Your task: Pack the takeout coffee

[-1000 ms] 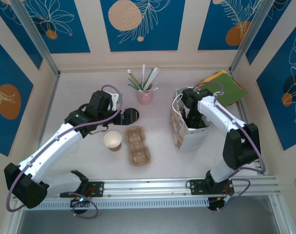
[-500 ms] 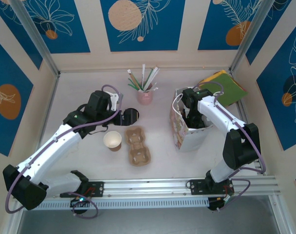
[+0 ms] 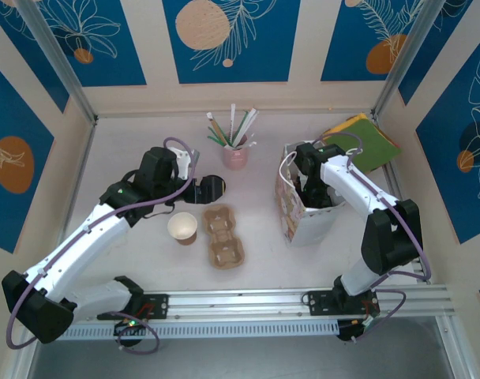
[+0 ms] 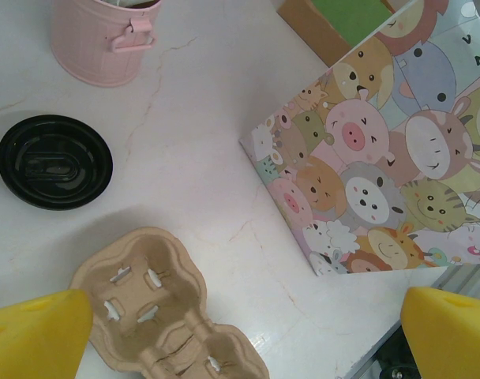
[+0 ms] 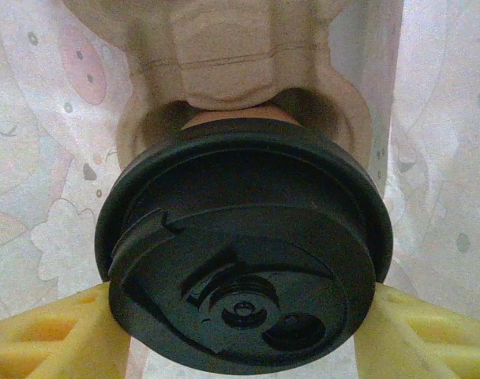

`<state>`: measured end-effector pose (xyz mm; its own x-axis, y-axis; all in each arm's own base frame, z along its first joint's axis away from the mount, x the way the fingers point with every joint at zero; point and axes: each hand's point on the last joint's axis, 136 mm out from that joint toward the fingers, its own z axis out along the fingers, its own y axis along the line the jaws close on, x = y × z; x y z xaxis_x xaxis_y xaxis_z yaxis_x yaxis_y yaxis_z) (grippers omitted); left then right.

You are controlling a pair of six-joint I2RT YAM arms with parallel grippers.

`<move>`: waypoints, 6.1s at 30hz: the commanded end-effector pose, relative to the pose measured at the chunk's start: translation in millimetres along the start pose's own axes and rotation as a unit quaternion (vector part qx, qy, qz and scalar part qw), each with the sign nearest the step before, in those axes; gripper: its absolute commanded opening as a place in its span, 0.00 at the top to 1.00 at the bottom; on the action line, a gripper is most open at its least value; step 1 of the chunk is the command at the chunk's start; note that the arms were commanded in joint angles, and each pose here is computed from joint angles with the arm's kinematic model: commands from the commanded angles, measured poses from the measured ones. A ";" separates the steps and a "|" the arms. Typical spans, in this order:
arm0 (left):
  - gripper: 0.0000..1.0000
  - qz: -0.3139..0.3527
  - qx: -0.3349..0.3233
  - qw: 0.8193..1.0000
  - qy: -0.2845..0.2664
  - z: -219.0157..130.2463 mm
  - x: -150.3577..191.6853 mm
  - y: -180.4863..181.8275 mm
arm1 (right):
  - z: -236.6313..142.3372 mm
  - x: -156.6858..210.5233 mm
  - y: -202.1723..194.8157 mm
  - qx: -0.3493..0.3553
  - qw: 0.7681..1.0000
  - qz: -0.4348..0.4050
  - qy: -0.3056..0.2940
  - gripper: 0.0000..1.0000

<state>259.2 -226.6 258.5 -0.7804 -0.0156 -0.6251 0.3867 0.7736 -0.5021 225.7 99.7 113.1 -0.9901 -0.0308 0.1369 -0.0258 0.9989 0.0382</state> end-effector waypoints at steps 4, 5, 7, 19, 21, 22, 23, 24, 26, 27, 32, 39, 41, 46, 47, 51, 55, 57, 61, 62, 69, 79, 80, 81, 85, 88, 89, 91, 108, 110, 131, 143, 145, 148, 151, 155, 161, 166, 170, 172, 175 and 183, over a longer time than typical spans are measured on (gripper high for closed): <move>0.00 0.006 0.010 1.000 -0.007 -2.7 -2.4 -3.0 | 28.9 -1.5 -1.3 0.006 1.000 0.007 0.027 0.34; 0.00 0.006 0.009 1.000 -0.005 -2.5 -1.6 -2.5 | 29.2 -1.2 -1.4 0.006 1.000 0.008 0.027 0.34; 0.00 0.005 0.009 1.000 -0.005 -2.2 -1.8 -2.5 | 28.5 -1.6 -1.4 0.006 1.000 0.008 0.027 0.34; 0.00 0.006 0.009 1.000 -0.006 -0.8 -3.8 -3.0 | 20.8 -2.2 -2.5 0.008 1.000 0.008 0.021 0.31; 0.00 0.005 0.009 1.000 -0.005 -0.6 -3.7 -3.0 | 19.6 -1.6 -2.7 0.008 1.000 0.008 0.019 0.29; 0.00 0.006 0.010 1.000 -0.006 -0.2 -4.0 -3.1 | 18.6 -1.7 -2.6 0.008 1.000 0.009 0.018 0.28; 0.00 0.006 0.010 1.000 -0.007 -0.3 -4.4 -3.3 | 18.1 -1.2 -2.8 0.008 1.000 0.009 0.018 0.28; 0.00 0.005 0.010 1.000 -0.005 0.3 -4.0 -3.2 | 17.5 -1.2 -2.9 0.008 1.000 0.008 0.017 0.27; 0.00 0.005 0.010 1.000 -0.006 0.3 -4.8 -3.6 | 16.3 -0.9 -2.9 0.008 1.000 0.008 0.017 0.26; 0.00 0.005 0.011 1.000 -0.006 0.2 -4.9 -4.0 | 15.5 -0.9 -3.1 0.009 1.000 0.009 0.016 0.26; 0.00 0.004 0.011 1.000 -0.004 1.0 -4.2 -3.4 | 11.8 -0.6 -3.4 0.009 1.000 0.008 0.012 0.24; 0.00 0.002 0.011 1.000 -0.004 0.7 -3.9 -3.4 | 8.3 -0.2 -3.9 0.010 1.000 0.009 0.008 0.23; 0.00 0.002 0.012 1.000 -0.004 0.8 -3.9 -3.7 | 7.7 -0.2 -3.9 0.009 1.000 0.010 0.007 0.23; 0.00 0.001 0.011 1.000 -0.004 0.8 -3.3 -3.2 | 6.3 1.1 -3.8 0.009 1.000 0.010 0.007 0.23; 0.00 0.001 0.011 1.000 -0.004 0.7 -3.6 -3.3 | 5.4 0.9 -3.6 0.008 1.000 0.010 0.006 0.23; 0.00 0.001 0.012 1.000 -0.003 0.9 -2.9 -3.4 | 4.4 1.5 -4.2 0.009 1.000 0.011 0.005 0.23; 0.00 -0.002 0.012 1.000 -0.002 1.2 -2.0 -2.9 | 2.3 1.9 -3.9 0.008 1.000 0.011 0.003 0.23; 0.00 -0.002 0.012 1.000 -0.002 1.2 -1.7 -3.0 | 1.6 2.3 -4.0 0.007 1.000 0.012 0.003 0.22; 0.00 -0.003 0.012 1.000 -0.003 1.0 -1.6 -2.7 | 0.6 3.1 -3.6 0.007 1.000 0.011 0.003 0.21; 0.00 -0.003 0.011 1.000 -0.002 1.2 -1.3 -2.5 | 0.4 3.5 -2.8 0.003 1.000 0.011 0.004 0.22; 0.00 -0.003 0.012 1.000 -0.004 0.4 -1.4 -2.7 | -1.0 4.9 -3.5 0.005 1.000 0.013 0.003 0.21; 0.00 -0.004 0.012 1.000 -0.003 -0.1 -0.4 -2.4 | -2.9 6.8 -3.0 0.004 1.000 0.014 0.000 0.20; 0.00 -0.004 0.013 1.000 -0.004 -0.6 -0.6 -2.8 | -2.7 7.3 -3.3 0.004 1.000 0.015 0.001 0.20; 0.00 -0.004 0.012 1.000 -0.004 -0.5 -0.4 -2.4 | -3.0 7.5 -3.3 0.004 1.000 0.015 0.001 0.19; 0.00 -0.005 0.012 1.000 -0.004 -0.9 -0.3 -2.6 | -3.3 8.0 -2.7 0.003 1.000 0.015 0.001 0.19; 0.00 -0.005 0.013 1.000 -0.004 -0.9 -0.6 -2.6 | -4.2 8.7 -2.1 0.003 1.000 0.014 0.000 0.19; 0.00 -0.005 0.013 1.000 -0.005 -1.3 -0.7 -2.9 | -4.1 8.9 -2.4 0.003 1.000 0.015 0.000 0.18; 0.00 -0.005 0.013 1.000 -0.005 -1.6 -0.8 -3.0 | -4.6 9.5 -1.9 0.002 1.000 0.015 0.000 0.17; 0.00 -0.007 0.014 1.000 -0.007 -2.2 -1.8 -3.7 | -7.4 11.9 -2.3 0.001 1.000 0.016 -0.004 0.16; 0.00 -0.006 0.013 1.000 -0.006 -2.2 -1.2 -3.4 | -7.4 12.2 -2.0 0.001 1.000 0.016 -0.004 0.16; 0.00 -0.008 0.012 1.000 -0.007 -2.7 0.2 -1.6 | -9.4 13.8 -3.4 0.004 1.000 0.017 -0.006 0.11; 0.00 -0.007 0.011 1.000 -0.005 -2.1 1.1 -1.6 | -11.1 14.9 -4.3 0.006 1.000 0.019 -0.006 0.11; 0.00 -0.006 0.012 1.000 -0.006 -2.2 0.6 -1.9 | -13.6 14.6 -4.1 0.006 1.000 0.019 -0.009 0.11; 0.00 -0.006 0.010 1.000 -0.007 -1.8 0.2 -1.4 | -16.3 14.9 -4.7 0.007 1.000 0.019 -0.011 0.11; 0.00 -0.005 0.008 1.000 -0.006 -1.1 -0.1 -0.7 | -18.8 15.4 -4.5 0.006 1.000 0.020 -0.013 0.11; 0.00 -0.006 0.008 1.000 -0.006 -0.8 -0.3 -0.4 | -21.0 16.5 -4.6 0.005 1.000 0.022 -0.016 0.11; 0.00 -0.006 0.007 1.000 -0.007 -1.0 -0.9 -0.6 | -23.7 17.4 -4.6 0.003 1.000 0.024 -0.018 0.10; 0.00 -0.005 0.006 1.000 -0.008 -1.5 -1.0 -0.4 | -24.7 17.4 -4.6 0.003 0.999 0.024 -0.021 0.10; 0.00 -0.005 0.006 1.000 -0.008 -1.6 -0.9 -0.2 | -26.4 17.6 -4.6 0.003 0.999 0.025 -0.023 0.10; 0.00 -0.007 0.005 1.000 -0.007 -1.1 -0.2 0.4 | -27.9 17.6 -4.9 0.002 0.999 0.025 -0.025 0.10; 0.00 -0.007 0.004 1.000 -0.006 -1.2 0.2 1.2 | -30.0 18.0 -5.4 0.003 0.999 0.026 -0.027 0.10; 0.00 -0.009 0.002 1.000 -0.005 -1.5 2.1 2.3 | -36.4 18.3 -6.0 0.004 0.999 0.031 -0.036 0.12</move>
<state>258.0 -225.7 252.5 -0.7913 -0.0201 -0.6111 0.3721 0.7772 -0.5074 216.0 92.7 135.7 -0.9954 0.0201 0.0934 0.0221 0.9996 0.0198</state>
